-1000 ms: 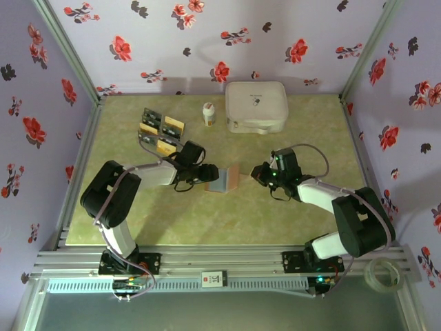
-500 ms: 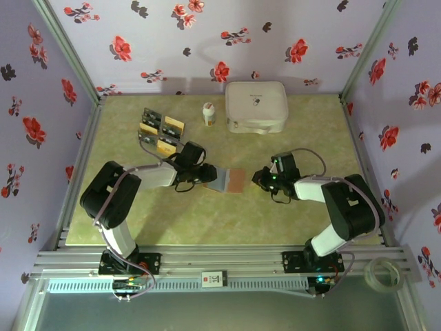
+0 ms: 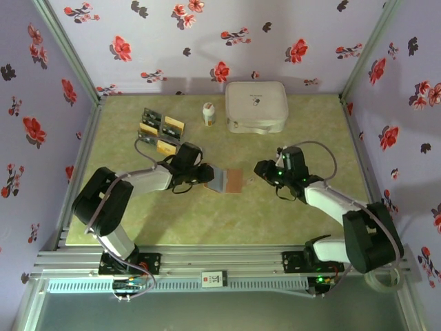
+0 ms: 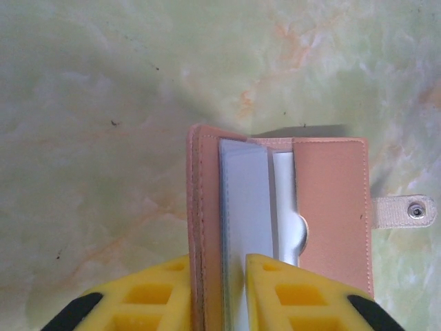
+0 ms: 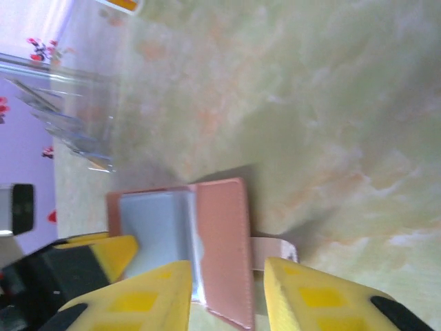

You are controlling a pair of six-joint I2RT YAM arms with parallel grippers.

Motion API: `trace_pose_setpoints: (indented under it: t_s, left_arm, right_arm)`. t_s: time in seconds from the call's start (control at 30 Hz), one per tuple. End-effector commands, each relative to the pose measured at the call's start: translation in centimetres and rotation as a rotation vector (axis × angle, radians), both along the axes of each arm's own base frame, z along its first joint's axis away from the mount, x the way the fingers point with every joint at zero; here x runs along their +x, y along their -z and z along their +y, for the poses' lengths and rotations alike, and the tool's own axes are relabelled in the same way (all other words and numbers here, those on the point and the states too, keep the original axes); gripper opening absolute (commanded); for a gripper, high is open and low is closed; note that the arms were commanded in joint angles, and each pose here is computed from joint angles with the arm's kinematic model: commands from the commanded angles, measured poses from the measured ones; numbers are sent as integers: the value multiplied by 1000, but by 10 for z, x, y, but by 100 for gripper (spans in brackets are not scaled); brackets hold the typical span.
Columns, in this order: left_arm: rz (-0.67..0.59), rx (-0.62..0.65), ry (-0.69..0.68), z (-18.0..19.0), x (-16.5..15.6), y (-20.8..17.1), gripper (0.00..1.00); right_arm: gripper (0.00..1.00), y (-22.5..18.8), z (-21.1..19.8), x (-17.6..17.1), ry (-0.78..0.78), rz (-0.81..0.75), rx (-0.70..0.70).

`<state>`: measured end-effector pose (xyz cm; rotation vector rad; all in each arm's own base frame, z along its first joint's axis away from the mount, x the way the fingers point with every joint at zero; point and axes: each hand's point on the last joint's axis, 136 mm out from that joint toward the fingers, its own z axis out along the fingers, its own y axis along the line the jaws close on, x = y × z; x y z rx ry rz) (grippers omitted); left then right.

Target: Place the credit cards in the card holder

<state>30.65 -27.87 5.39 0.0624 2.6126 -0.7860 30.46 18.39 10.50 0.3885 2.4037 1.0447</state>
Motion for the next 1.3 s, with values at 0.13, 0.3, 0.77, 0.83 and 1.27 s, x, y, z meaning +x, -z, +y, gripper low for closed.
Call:
trace_pose_setpoints:
  t_s: [0.13, 0.3, 0.77, 0.83, 1.27]
  left_arm:
    - [-16, -31, -2, -5, -2, -11, 24]
    - [-18, -30, -1, -5, -2, -12, 24]
    - [-53, -48, -32, 5, 11, -27, 49]
    - [-57, -59, -45, 8, 15, -30, 51]
    - [-43, -155, -97, 16, 25, -30, 39]
  right_arm:
    - [22, -13, 45, -2, -140, -16, -25]
    - [16, 13, 81, -6, -218, 29, -17]
    - [10, 90, 75, -17, -195, 157, -78]
    - [10, 93, 73, -18, -191, 163, -82]
    - [9, 100, 70, -21, -185, 175, -93]
